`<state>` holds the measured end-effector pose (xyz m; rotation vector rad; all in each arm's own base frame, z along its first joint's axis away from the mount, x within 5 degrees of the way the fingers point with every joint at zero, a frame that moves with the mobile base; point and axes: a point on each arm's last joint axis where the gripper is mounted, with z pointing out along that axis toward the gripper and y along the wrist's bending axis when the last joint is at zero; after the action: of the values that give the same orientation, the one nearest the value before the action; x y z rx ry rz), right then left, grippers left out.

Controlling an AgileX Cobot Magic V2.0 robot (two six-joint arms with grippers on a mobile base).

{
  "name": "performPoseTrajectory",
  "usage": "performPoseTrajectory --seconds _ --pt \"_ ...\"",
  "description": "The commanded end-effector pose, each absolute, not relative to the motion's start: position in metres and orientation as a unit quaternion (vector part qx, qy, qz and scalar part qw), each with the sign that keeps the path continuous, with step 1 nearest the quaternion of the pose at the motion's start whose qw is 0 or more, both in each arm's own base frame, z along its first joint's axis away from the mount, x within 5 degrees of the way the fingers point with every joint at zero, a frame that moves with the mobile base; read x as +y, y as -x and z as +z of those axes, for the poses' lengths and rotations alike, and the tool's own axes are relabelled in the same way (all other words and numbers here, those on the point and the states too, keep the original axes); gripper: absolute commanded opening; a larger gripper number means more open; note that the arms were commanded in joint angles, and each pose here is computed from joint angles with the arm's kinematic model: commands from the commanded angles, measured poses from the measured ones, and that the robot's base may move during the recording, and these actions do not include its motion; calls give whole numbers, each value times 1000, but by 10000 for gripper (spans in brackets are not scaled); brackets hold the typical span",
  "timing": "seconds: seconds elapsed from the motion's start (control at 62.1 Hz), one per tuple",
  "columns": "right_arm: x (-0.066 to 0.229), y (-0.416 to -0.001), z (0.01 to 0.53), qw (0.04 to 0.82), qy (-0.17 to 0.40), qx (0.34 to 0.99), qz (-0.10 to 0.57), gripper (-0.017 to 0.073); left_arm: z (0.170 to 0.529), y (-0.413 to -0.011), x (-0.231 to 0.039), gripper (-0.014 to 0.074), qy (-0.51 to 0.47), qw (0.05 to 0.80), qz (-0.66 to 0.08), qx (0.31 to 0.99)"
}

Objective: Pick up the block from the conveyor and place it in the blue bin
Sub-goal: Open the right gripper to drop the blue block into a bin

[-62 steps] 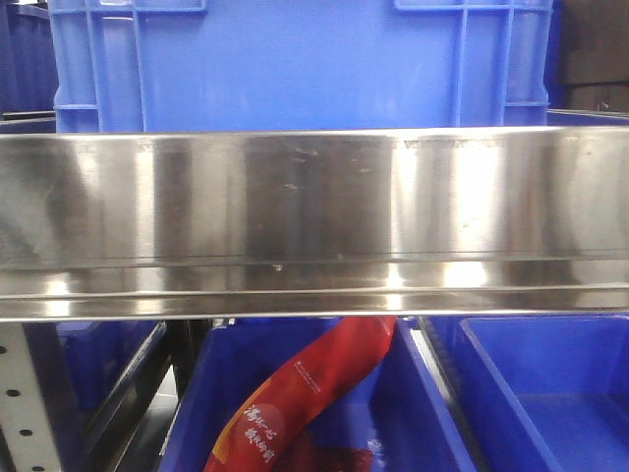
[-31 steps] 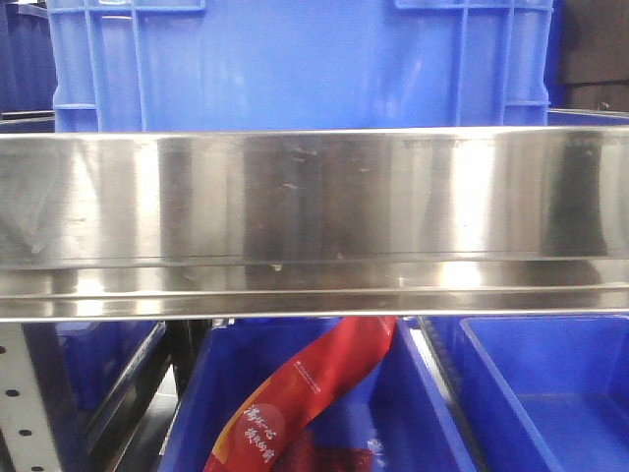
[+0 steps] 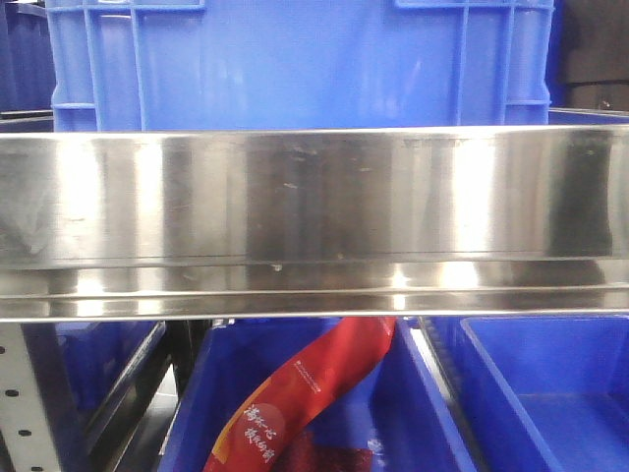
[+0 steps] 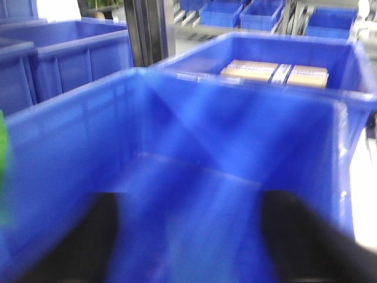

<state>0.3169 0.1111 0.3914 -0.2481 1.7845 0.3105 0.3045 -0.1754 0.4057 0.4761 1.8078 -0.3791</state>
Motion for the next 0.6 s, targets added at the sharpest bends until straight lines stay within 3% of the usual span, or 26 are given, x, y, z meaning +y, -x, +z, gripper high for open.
performPoseTrajectory --seconds 0.0,0.064,0.161,0.29,0.338,0.58 --pt "112 -316 397 622 106 764 138 428 412 -303 -176 470 -200 590 -169 764" --pt "111 -316 397 622 106 764 136 387 412 -303 -175 451 -199 590 -168 764" --pt "108 -310 406 632 105 756 137 210 418 -300 -169 335 -194 591 -167 765" --pt "104 -300 421 656 100 735 140 -97 428 -291 -157 20 -188 594 -162 765" --pt "101 -300 423 664 95 729 138 -170 432 -290 -152 -95 -182 600 -159 763" --pt "58 -285 439 685 51 720 100 -160 453 -270 -105 -111 -116 607 -151 772"
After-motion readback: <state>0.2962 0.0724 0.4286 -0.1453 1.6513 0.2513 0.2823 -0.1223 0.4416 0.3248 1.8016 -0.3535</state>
